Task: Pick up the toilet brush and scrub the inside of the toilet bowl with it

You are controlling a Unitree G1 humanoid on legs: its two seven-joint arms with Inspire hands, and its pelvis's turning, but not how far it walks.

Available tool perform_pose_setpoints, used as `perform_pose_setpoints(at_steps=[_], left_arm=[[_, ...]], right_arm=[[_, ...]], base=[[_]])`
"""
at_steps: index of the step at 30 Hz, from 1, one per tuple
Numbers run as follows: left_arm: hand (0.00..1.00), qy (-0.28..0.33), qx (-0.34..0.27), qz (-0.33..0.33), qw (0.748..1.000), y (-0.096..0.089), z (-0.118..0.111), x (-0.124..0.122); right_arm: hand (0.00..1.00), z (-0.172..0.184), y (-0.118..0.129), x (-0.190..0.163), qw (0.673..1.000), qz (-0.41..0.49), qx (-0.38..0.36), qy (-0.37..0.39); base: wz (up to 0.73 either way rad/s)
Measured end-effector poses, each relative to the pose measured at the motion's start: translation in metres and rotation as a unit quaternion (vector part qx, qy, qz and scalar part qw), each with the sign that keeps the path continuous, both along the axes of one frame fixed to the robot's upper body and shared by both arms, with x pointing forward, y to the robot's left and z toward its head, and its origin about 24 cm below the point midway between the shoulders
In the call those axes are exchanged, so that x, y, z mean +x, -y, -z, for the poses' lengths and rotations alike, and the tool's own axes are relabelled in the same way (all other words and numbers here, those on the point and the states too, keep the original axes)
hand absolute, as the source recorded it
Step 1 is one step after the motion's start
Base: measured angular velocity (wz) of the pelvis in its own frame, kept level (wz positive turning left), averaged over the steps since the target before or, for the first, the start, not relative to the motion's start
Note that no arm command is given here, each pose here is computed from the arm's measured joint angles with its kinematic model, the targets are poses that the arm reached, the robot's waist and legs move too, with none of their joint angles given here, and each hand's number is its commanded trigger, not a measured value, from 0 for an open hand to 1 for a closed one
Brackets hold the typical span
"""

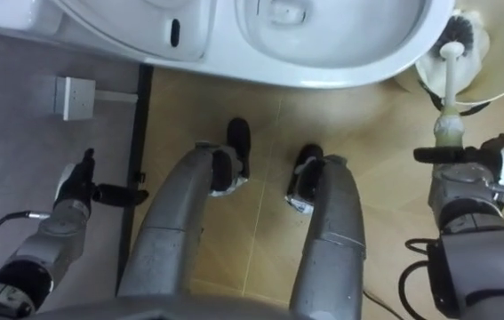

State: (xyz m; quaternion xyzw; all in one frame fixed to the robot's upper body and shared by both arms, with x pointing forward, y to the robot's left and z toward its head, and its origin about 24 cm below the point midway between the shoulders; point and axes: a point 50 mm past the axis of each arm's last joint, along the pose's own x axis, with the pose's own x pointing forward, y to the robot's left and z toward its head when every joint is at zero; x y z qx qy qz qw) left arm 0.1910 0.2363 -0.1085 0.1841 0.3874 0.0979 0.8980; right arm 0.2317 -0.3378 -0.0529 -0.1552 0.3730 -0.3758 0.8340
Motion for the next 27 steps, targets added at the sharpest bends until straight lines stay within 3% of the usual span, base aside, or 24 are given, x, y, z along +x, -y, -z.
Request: perform_pose_setpoints(at_steps=[10,11,12,27], left_arm=[[0.00,-0.012,-0.009,0.016,1.000,0.002,0.001,-0.001],[0.00,-0.013,-0.009,0.016,1.000,0.001,0.001,-0.001],[0.00,-0.015,-0.009,0.019,1.000,0.001,0.002,-0.001],[0.00,-0.038,-0.015,0.044,0.998,0.004,0.005,-0.005]], right_arm=[[0.00,0.000,0.006,-0.003,1.000,-0.018,0.014,-0.013],[0.88,0.001,0.006,-0.004,1.000,-0.019,0.016,-0.014],[1.00,0.002,0.006,-0.005,0.999,-0.021,0.018,-0.018],[1.00,0.008,0.006,-0.012,0.997,-0.047,0.031,-0.054]], base=[[0.02],[0.03],[0.00],[0.01]])
